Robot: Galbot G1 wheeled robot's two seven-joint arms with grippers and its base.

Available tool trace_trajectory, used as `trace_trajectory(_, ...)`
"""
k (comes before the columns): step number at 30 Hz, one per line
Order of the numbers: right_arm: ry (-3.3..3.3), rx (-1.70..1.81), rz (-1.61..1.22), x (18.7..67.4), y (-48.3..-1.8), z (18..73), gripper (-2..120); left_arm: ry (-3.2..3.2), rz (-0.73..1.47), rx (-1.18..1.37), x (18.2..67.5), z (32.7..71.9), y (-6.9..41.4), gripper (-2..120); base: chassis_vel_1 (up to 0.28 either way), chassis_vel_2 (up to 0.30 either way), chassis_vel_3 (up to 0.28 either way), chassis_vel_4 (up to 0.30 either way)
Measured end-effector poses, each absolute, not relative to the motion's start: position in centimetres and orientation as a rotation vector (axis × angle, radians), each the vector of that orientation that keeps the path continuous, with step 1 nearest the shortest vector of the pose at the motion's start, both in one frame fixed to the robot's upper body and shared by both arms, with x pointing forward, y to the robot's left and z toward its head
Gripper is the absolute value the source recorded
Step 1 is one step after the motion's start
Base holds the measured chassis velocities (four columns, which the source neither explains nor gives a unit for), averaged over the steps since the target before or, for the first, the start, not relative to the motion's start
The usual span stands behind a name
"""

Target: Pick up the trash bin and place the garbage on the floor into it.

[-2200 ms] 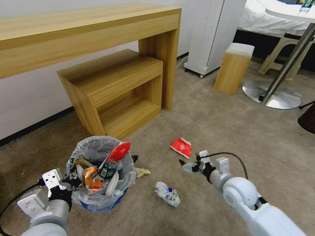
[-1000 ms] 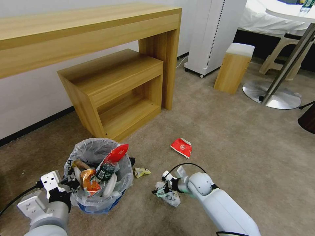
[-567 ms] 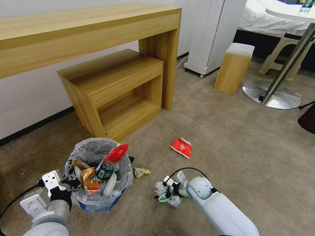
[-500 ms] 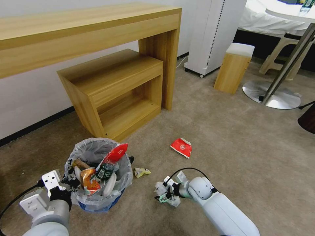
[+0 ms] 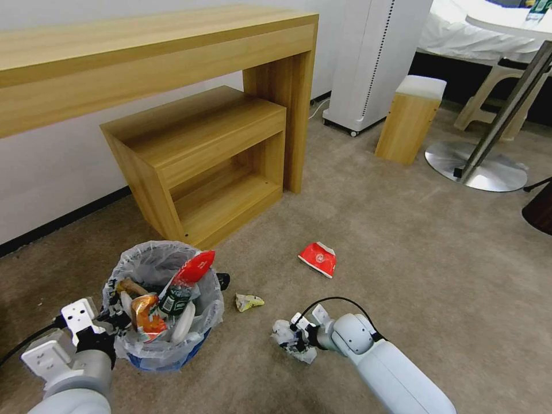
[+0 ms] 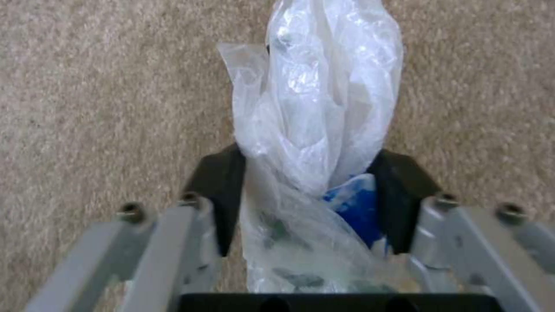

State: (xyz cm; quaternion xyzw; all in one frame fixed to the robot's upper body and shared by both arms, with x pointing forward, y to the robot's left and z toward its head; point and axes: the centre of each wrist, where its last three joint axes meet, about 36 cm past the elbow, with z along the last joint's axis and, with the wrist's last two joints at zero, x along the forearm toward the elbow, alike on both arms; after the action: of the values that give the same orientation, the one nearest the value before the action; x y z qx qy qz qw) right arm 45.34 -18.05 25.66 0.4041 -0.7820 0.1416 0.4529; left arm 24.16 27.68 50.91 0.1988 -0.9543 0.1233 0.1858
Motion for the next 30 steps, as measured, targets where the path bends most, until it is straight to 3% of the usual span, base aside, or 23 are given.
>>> trace_trajectory(11, -1.954, 0.984, 0.376, 45.1, -19.1, 26.0, 1, -2.693, 0.348, 0.569, 23.8, 51.3, 27.6, 1, 0.000, 0.000, 0.000, 0.000)
trace_trajectory(20, -2.167, 1.073, 0.310, 45.0, -20.7, 28.5, 0, -2.690, 0.342, 0.578, 23.7, 51.3, 27.7, 1, 0.000, 0.000, 0.000, 0.000)
trace_trajectory(22, -2.351, 1.427, 0.129, 45.9, -21.6, 31.0, 0, -2.686, 0.340, 0.580, 23.7, 51.1, 27.8, 1, 0.000, 0.000, 0.000, 0.000)
trace_trajectory(24, -2.381, 1.529, 0.088, 46.4, -21.6, 32.1, 0, -2.684, 0.340, 0.581, 23.8, 51.0, 27.8, 1, 0.000, 0.000, 0.000, 0.000)
trace_trajectory(30, -2.313, 2.254, -0.216, 50.6, -18.9, 41.9, 0, -2.678, 0.339, 0.582, 23.9, 50.7, 27.6, 1, 0.000, 0.000, 0.000, 0.000)
